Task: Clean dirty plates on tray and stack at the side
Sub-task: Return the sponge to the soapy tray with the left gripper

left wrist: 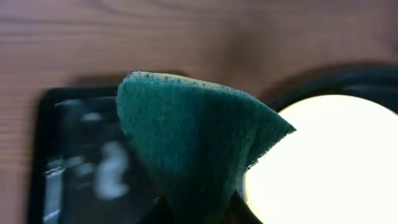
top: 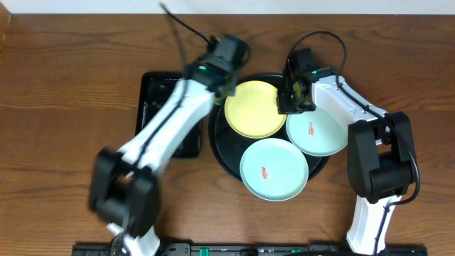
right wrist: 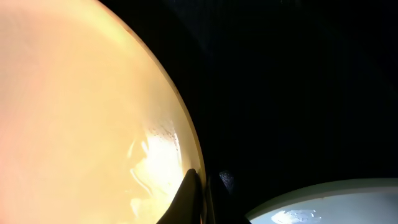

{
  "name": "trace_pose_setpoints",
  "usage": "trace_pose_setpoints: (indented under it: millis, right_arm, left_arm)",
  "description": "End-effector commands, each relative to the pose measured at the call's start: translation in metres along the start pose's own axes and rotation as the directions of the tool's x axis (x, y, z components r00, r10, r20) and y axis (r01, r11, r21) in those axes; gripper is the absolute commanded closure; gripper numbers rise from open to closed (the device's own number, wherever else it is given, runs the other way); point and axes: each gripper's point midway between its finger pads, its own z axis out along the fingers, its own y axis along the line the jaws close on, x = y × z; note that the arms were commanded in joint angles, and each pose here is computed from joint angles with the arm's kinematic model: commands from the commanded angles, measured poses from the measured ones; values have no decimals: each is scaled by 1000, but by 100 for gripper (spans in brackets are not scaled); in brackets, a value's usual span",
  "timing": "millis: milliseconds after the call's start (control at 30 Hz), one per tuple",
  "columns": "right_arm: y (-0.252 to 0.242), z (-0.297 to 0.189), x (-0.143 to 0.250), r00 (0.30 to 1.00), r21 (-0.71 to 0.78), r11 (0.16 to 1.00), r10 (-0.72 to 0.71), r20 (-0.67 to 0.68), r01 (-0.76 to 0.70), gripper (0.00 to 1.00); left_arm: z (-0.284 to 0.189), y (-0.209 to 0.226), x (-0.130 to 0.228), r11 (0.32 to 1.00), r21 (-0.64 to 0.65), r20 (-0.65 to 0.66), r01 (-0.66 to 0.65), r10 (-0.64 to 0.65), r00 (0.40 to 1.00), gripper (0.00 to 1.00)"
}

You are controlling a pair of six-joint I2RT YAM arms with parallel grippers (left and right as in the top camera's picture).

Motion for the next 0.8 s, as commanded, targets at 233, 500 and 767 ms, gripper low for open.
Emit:
trace_pose_setpoints:
  millis: [233, 500, 767]
  right_arm:
    - [-11, -8, -10, 998, 50, 998, -37, 46, 35, 99]
    - [3, -83, -37, 963, 137, 985, -135, 234, 105, 99]
    - [5, -171, -48, 863, 510, 852, -342, 372, 119, 99]
  left_arm:
    - [11, 81, 58, 991, -92, -255, 95, -116, 960, 93]
    - [48, 111, 104, 967, -56, -362, 248, -251, 898, 93]
    - [51, 125, 110, 958, -80, -370, 274, -284, 884, 92]
